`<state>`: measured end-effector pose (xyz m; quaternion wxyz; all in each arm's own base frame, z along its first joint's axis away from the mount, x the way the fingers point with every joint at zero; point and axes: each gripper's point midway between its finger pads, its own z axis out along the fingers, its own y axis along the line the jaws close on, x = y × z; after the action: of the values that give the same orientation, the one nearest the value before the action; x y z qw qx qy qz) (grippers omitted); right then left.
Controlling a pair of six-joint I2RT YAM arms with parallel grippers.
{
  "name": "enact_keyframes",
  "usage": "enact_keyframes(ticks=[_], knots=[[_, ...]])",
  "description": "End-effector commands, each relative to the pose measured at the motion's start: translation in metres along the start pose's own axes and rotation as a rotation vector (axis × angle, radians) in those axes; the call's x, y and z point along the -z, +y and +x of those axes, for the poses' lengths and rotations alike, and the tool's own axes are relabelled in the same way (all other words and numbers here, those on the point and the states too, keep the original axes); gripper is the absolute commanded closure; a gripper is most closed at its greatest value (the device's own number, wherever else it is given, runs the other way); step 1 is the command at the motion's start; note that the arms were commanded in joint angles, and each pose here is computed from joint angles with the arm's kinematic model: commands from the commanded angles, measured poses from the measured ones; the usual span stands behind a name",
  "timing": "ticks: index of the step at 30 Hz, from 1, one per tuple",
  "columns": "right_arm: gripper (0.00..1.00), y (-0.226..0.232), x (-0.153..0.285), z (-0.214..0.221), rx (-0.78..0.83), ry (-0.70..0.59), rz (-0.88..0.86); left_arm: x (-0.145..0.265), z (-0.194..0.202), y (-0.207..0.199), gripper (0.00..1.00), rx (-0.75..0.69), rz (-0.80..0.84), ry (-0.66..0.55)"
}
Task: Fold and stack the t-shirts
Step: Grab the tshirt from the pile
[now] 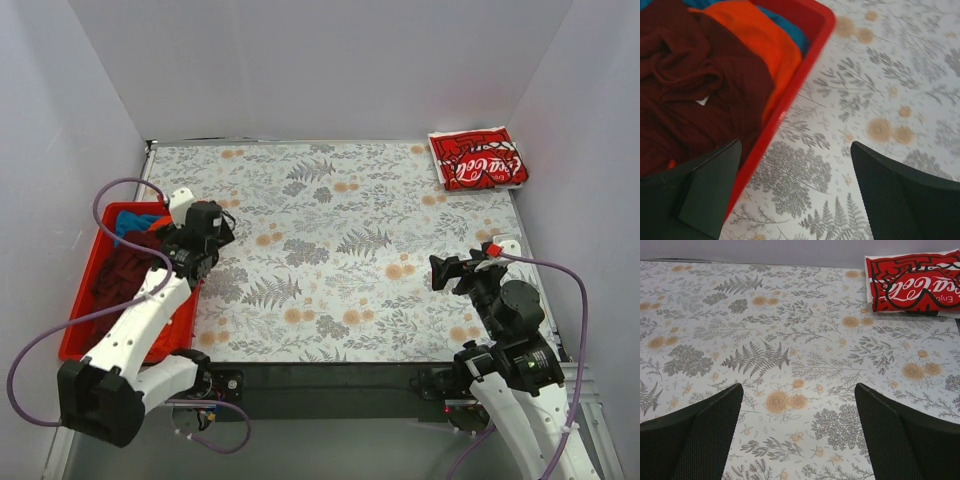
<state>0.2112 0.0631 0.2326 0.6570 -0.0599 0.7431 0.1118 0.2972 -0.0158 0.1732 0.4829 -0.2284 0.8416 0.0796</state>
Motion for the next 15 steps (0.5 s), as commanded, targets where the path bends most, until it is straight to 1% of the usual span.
enact_keyframes(ticks=[1, 2, 3, 5, 6, 9, 11, 15], knots=[[0.01, 0.007, 0.003, -0.013, 0.002, -0.057, -0.039, -0.024, -0.028, 0.040, 0.10, 0.096, -0.158, -0.005], [0.02, 0.009, 0.004, -0.014, 0.002, -0.063, -0.047, -0.030, -0.031, 0.047, 0.11, 0.117, -0.178, -0.005], [0.02, 0.009, 0.004, -0.014, 0.001, -0.066, -0.047, -0.037, -0.033, 0.065, 0.11, 0.152, -0.231, 0.000], [0.02, 0.011, 0.004, -0.015, 0.002, -0.068, -0.057, -0.049, -0.026, 0.078, 0.12, 0.169, -0.269, 0.030], [0.02, 0.011, 0.005, -0.015, 0.000, -0.071, -0.060, -0.058, -0.026, 0.096, 0.12, 0.211, -0.313, 0.031], [0.02, 0.013, 0.006, -0.015, 0.002, -0.073, -0.068, -0.075, -0.008, 0.116, 0.12, 0.252, -0.375, 0.091], [0.02, 0.014, 0.006, -0.015, 0.002, -0.073, -0.073, -0.085, 0.004, 0.118, 0.12, 0.265, -0.400, 0.120], [0.02, 0.016, 0.005, -0.014, 0.005, -0.065, -0.086, -0.101, 0.012, 0.126, 0.13, 0.292, -0.441, 0.128]])
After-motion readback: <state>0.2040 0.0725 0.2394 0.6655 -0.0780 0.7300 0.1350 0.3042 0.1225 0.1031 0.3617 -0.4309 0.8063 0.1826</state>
